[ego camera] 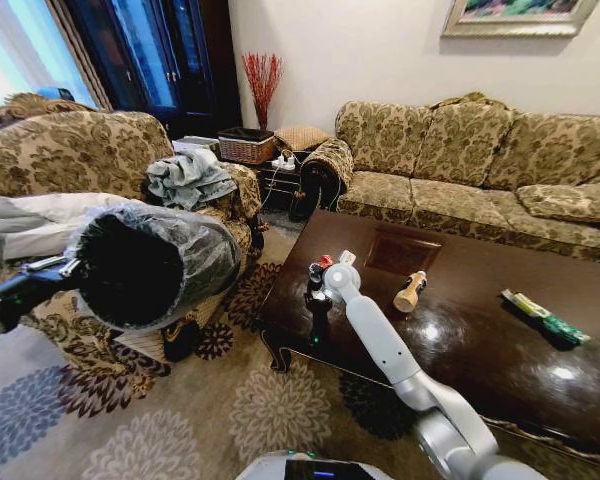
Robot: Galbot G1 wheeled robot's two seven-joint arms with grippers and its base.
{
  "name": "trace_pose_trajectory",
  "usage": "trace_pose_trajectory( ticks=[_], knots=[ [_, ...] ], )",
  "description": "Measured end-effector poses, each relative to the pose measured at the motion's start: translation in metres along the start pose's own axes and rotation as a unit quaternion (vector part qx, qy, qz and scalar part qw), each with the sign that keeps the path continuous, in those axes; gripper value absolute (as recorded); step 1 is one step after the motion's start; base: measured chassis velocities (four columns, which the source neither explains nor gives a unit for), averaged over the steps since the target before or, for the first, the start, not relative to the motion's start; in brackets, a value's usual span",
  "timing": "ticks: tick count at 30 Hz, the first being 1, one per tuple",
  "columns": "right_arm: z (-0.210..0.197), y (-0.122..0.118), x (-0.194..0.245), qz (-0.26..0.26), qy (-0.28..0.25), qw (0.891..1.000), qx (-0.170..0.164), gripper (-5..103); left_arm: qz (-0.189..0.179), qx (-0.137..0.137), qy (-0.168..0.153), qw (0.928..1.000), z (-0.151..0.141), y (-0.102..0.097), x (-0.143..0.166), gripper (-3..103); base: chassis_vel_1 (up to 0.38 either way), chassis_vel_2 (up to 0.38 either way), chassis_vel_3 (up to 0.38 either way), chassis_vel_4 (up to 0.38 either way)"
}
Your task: Move to the front of the table and place the trash on the table into the trash bin.
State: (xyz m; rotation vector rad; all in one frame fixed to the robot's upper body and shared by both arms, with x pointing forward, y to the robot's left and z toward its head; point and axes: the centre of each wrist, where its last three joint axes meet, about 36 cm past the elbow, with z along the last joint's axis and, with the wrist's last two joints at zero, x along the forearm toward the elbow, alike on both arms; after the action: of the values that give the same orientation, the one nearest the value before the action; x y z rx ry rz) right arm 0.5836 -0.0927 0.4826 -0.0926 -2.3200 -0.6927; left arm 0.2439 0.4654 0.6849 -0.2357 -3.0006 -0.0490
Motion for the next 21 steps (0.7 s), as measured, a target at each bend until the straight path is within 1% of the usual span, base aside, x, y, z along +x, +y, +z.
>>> trace_pose_trajectory(
  ticks=[1, 4, 6, 8, 9, 10, 11, 12, 13, 14, 15, 16, 17, 18, 19, 20, 21],
  knots=[
    [0.0, 0.0, 0.0, 0.0, 0.0, 1.0, 0.0, 50, 0.0, 0.0, 0.0, 1.0, 0.0, 0.0, 0.0, 0, 0.0, 0.0, 0.0, 0.0],
    [0.003, -0.002, 0.001, -0.004, -0.004, 1.0, 0.002, 40, 0.002, 0.0, 0.0, 1.0, 0.0, 0.0, 0.0, 0, 0.0, 0.0, 0.0, 0.0],
    [0.003, -0.002, 0.001, -0.004, -0.006, 1.0, 0.003, 40, 0.003, 0.0, 0.0, 1.0, 0.0, -0.001, 0.0, 0, 0.0, 0.0, 0.0, 0.0],
    [0.004, -0.005, 0.004, -0.005, -0.011, 1.0, 0.005, 33, 0.005, -0.001, -0.001, 1.0, 0.0, -0.001, 0.0, 0, 0.0, 0.0, 0.0, 0.0],
    [0.003, -0.007, 0.007, -0.008, -0.022, 1.0, 0.011, 30, 0.007, -0.002, -0.001, 1.0, 0.0, -0.002, 0.0, 0, 0.0, 0.0, 0.0, 0.0],
    [0.003, -0.007, 0.007, -0.008, -0.022, 1.0, 0.011, 30, 0.007, -0.002, -0.001, 1.0, 0.0, -0.002, 0.0, 0, 0.0, 0.0, 0.0, 0.0],
    [0.002, -0.008, 0.011, -0.011, -0.032, 0.999, 0.018, 27, 0.009, -0.003, -0.001, 1.0, -0.001, -0.003, -0.001, 0, 0.0, 0.0, 0.0, 0.0],
    [0.001, -0.01, 0.018, -0.018, -0.047, 0.998, 0.028, 27, 0.011, -0.005, -0.001, 0.9999, -0.002, -0.004, -0.001, 0, 0.0, 0.0, 0.0, 0.0],
    [-0.001, -0.013, 0.027, -0.026, -0.064, 0.997, 0.041, 20, 0.015, -0.008, -0.001, 0.9998, -0.003, -0.006, -0.003, 0, 0.0, 0.0, 0.0, 0.0],
    [-0.001, -0.013, 0.027, -0.026, -0.064, 0.997, 0.041, 20, 0.015, -0.008, -0.001, 0.9998, -0.003, -0.006, -0.003, 0, 0.0, 0.0, 0.0, 0.0],
    [-0.004, -0.016, 0.036, -0.035, -0.081, 0.995, 0.053, 20, 0.02, -0.011, 0.0, 0.9997, -0.004, -0.008, -0.005, 0, 0.0, 0.0, 0.0, 0.0],
    [-0.01, -0.021, 0.053, -0.051, -0.104, 0.991, 0.073, 18, 0.027, -0.017, 0.003, 0.9995, -0.006, -0.011, -0.008, 0, 0.0, 0.0, 0.0, 0.0],
    [-0.01, -0.021, 0.053, -0.051, -0.104, 0.991, 0.073, 18, 0.027, -0.017, 0.003, 0.9995, -0.006, -0.011, -0.008, 0, 0.0, 0.0, 0.0, 0.0],
    [-0.016, -0.027, 0.072, -0.07, -0.127, 0.985, 0.091, 13, 0.037, -0.028, 0.009, 0.9989, -0.011, -0.014, -0.013, 0, 0.0, 0.0, 0.0, 0.0],
    [-0.021, -0.031, 0.088, -0.09, -0.143, 0.98, 0.103, 13, 0.045, -0.037, 0.013, 0.9982, -0.016, -0.016, -0.018, 0, 0.0, 0.0, 0.0, 0.0],
    [-0.021, -0.031, 0.088, -0.09, -0.143, 0.98, 0.103, 13, 0.045, -0.037, 0.013, 0.9982, -0.016, -0.016, -0.018, 0, 0.0, 0.0, 0.0, 0.0],
    [-0.028, -0.034, 0.104, -0.109, -0.16, 0.975, 0.111, 13, 0.053, -0.045, 0.018, 0.9974, -0.022, -0.019, -0.023, 0, 0.0, 0.0, 0.0, 0.0]
  ],
)
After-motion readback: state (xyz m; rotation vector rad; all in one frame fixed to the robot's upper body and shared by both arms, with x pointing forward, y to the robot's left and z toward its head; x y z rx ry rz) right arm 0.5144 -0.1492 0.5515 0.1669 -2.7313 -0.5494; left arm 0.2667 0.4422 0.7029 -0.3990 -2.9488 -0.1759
